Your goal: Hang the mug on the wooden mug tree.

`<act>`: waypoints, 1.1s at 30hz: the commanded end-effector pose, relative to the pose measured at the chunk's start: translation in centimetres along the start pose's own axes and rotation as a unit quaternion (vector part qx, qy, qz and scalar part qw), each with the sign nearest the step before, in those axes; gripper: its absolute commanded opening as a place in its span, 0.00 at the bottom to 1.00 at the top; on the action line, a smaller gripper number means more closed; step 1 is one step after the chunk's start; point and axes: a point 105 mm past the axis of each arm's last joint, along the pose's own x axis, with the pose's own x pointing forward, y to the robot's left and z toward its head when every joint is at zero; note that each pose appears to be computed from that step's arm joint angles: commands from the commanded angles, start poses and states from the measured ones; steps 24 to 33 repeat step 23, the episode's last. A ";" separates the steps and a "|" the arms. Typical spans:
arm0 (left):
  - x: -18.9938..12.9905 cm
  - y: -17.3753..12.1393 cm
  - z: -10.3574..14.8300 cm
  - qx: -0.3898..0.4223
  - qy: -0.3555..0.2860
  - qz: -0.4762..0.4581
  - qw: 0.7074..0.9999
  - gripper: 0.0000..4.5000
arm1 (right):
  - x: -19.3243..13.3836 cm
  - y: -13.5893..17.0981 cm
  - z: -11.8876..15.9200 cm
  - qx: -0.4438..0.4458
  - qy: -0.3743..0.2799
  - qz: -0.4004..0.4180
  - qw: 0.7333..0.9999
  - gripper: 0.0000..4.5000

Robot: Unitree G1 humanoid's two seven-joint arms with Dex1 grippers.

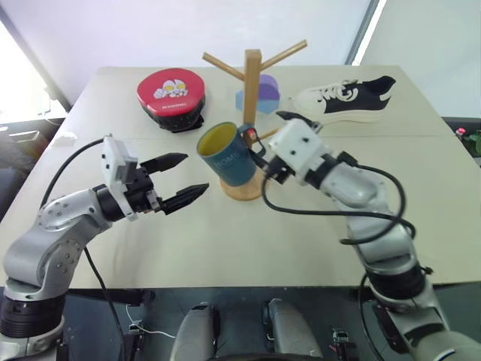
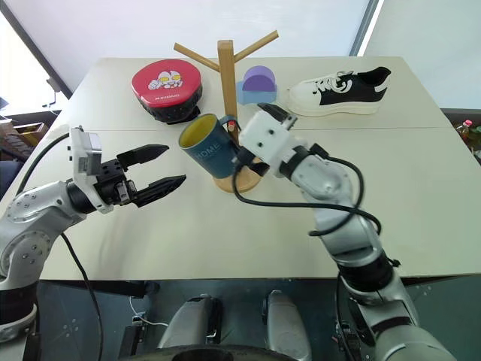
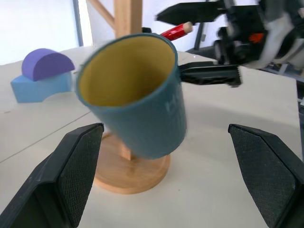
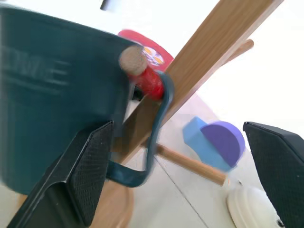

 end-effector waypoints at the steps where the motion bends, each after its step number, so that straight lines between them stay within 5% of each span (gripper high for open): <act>1: -0.7 1.1 -0.1 0.007 -0.003 0.037 0.999 1.00 | -2.0 -2.4 0.3 -0.002 -0.032 -0.021 0.999 0.99; 10: -3.2 5.1 -4.6 -0.007 0.026 0.175 0.984 1.00 | -7.3 -4.8 -7.6 0.180 0.006 -0.117 0.977 0.99; 19: -5.7 7.5 -8.2 -0.016 0.036 0.287 0.957 1.00 | -9.3 -4.6 -14.1 0.264 0.042 -0.210 0.941 0.99; 33: -6.0 7.5 -8.5 -0.023 0.028 0.291 0.956 1.00 | -9.2 -4.3 -15.3 0.270 0.046 -0.213 0.938 0.99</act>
